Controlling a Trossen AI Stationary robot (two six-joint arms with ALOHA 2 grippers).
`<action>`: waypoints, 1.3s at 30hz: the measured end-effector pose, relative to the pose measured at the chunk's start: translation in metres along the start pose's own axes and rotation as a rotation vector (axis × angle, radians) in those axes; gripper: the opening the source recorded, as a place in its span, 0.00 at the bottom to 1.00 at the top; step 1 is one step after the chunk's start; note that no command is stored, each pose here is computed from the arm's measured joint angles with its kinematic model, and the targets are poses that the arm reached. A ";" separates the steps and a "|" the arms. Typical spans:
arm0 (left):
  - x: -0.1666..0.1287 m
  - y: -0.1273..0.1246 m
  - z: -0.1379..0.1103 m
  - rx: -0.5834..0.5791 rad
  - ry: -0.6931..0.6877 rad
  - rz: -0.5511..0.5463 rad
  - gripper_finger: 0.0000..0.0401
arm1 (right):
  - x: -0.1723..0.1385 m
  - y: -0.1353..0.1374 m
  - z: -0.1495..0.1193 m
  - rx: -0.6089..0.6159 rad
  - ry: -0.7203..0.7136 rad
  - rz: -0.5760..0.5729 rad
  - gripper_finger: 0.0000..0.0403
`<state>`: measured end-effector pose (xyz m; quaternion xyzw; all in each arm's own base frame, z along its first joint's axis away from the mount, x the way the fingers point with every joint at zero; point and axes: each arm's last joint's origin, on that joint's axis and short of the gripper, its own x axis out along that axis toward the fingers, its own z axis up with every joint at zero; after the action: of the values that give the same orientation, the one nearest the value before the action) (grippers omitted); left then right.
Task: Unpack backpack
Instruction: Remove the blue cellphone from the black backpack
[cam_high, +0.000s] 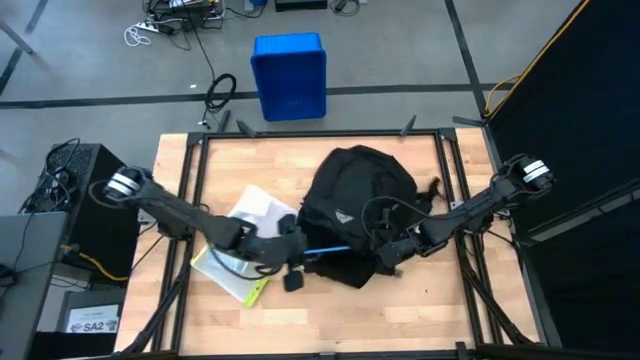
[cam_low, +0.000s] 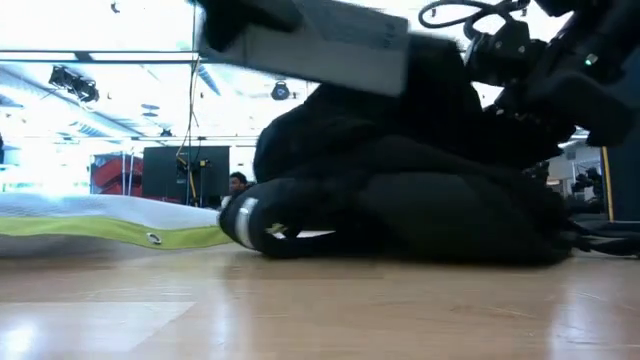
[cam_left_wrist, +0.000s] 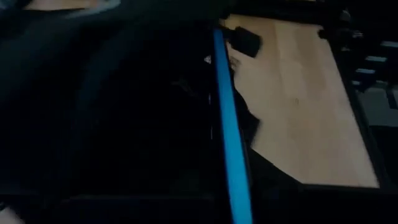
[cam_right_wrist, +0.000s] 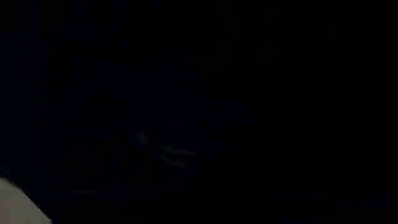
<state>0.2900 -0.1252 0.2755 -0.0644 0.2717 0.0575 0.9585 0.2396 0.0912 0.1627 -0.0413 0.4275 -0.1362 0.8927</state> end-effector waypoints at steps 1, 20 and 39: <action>-0.009 0.000 0.000 -0.001 -0.006 0.027 0.00 | 0.000 -0.001 -0.001 0.004 0.012 -0.006 0.00; -0.012 0.112 -0.049 -0.226 0.219 0.767 0.00 | -0.001 -0.003 -0.015 0.035 0.167 0.022 0.01; 0.002 0.218 -0.056 -0.265 0.312 0.932 0.32 | -0.001 -0.004 -0.013 0.035 0.159 0.026 0.03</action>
<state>0.2315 0.0809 0.2066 -0.0653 0.4018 0.5026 0.7627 0.2283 0.0880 0.1556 -0.0092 0.4951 -0.1346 0.8583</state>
